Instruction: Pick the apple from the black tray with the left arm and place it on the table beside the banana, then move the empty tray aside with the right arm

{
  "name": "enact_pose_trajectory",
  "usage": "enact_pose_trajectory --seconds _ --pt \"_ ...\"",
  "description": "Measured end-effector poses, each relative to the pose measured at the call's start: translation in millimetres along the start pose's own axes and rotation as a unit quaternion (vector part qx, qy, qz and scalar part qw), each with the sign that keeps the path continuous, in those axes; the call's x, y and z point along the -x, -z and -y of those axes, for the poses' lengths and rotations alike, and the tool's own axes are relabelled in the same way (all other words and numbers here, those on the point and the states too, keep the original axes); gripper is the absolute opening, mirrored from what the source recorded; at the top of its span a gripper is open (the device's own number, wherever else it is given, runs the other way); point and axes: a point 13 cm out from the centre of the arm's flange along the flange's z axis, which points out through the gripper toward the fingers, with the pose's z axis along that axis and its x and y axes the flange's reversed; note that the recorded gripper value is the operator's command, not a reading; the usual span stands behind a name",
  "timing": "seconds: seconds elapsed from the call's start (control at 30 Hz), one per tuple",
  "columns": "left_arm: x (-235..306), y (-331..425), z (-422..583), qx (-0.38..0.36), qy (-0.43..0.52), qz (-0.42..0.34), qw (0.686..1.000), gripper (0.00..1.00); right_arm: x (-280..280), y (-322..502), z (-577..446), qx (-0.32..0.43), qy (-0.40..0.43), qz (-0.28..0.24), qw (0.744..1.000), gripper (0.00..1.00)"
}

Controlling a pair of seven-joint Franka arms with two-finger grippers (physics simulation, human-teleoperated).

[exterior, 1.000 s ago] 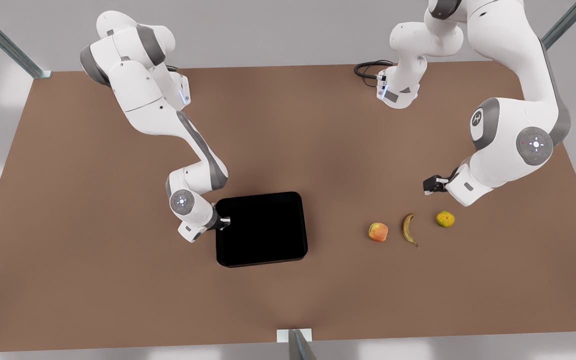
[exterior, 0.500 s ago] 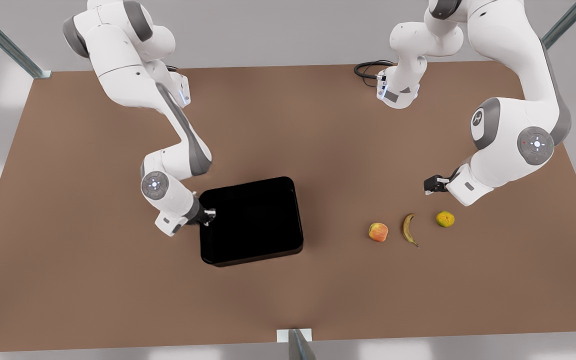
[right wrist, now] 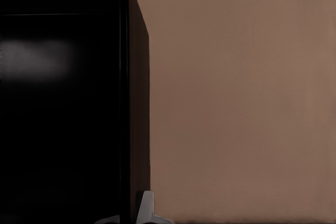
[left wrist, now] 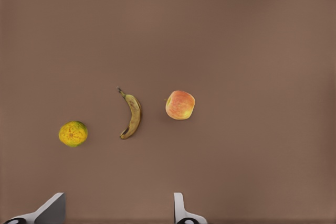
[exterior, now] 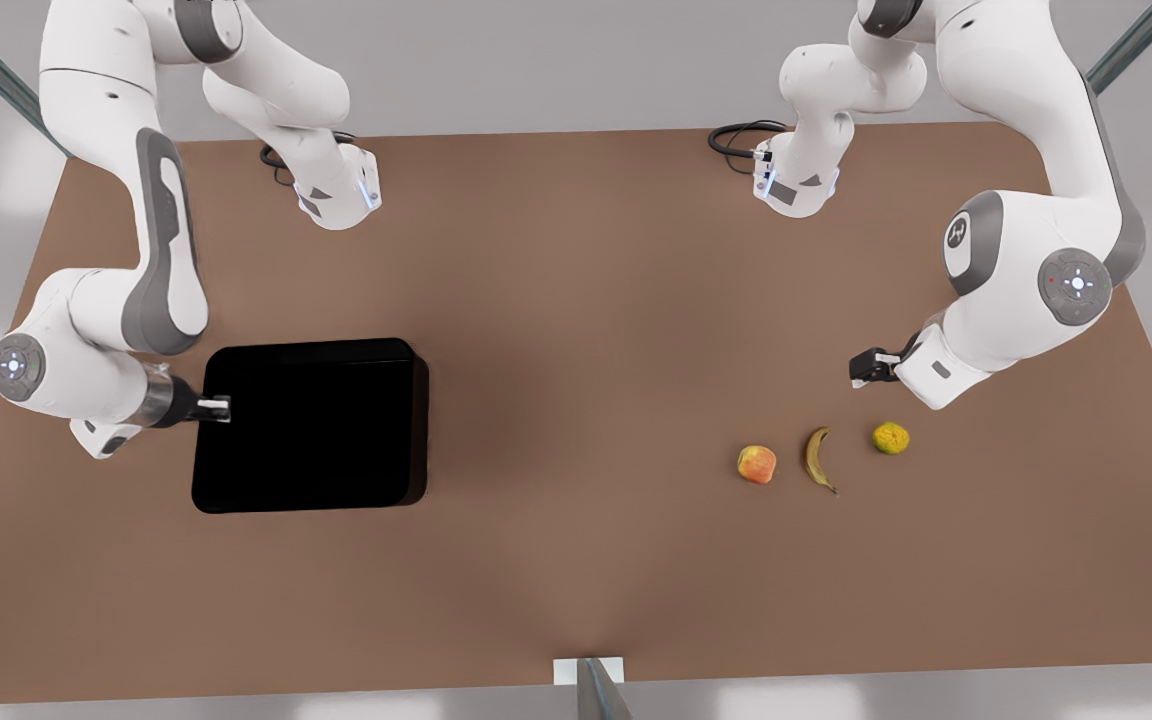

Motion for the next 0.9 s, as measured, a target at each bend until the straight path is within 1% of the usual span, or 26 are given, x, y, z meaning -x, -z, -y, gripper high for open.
enact_pose_trajectory --seconds 0.17,0.3,0.43,0.6,0.63,0.67,0.7,0.73,0.77,0.83,0.9 --pt "0.9 -3.9 -0.5 0.0 0.002 -0.003 1.0 1.0 2.6 -25.9 76.3 0.006 0.019 -0.031 0.999 0.17" --pt "2.3 -8.6 -2.7 -0.001 0.005 -0.006 1.0 1.0 25.5 -74.1 108.7 0.005 0.057 -0.054 0.997 0.17" --pt "2.6 -9.0 -2.7 -0.001 0.005 -0.006 1.0 1.0 38.1 -113.4 127.0 0.003 0.092 -0.059 0.994 0.18" --pt "2.8 -9.0 -3.8 -0.001 0.006 -0.005 1.0 1.0 49.8 -133.2 137.8 0.0 0.13 -0.049 0.99 0.19" --pt "2.8 -9.1 -4.0 -0.001 0.007 -0.005 1.0 1.0 51.3 -134.2 138.9 -0.001 0.137 -0.047 0.989 0.23" --pt "2.9 -9.3 -4.4 -0.001 0.007 -0.006 1.0 1.0 52.6 -134.9 139.8 -0.002 0.144 -0.045 0.989 0.31" --pt "3.0 -9.5 -4.7 -0.001 0.007 -0.006 1.0 1.0 53.6 -135.3 140.5 -0.003 0.15 -0.043 0.988 0.53" --pt "3.0 -9.5 -5.2 -0.001 0.008 -0.006 1.0 1.0 54.7 -135.3 141.0 -0.004 0.155 -0.041 0.987 0.65" --pt "3.1 -9.4 -5.5 -0.001 0.008 -0.006 1.0 1.0 55.7 -134.8 141.6 -0.004 0.16 -0.039 0.986 0.72" --pt "3.2 -8.4 -6.7 -0.001 0.009 -0.005 1.0 1.0 59.1 -130.0 142.1 -0.006 0.17 -0.033 0.985 0.8" --pt "3.1 -6.6 -7.1 -0.001 0.009 -0.003 1.0 1.0 72.4 -85.3 123.7 -0.011 0.186 -0.007 0.982 0.92"
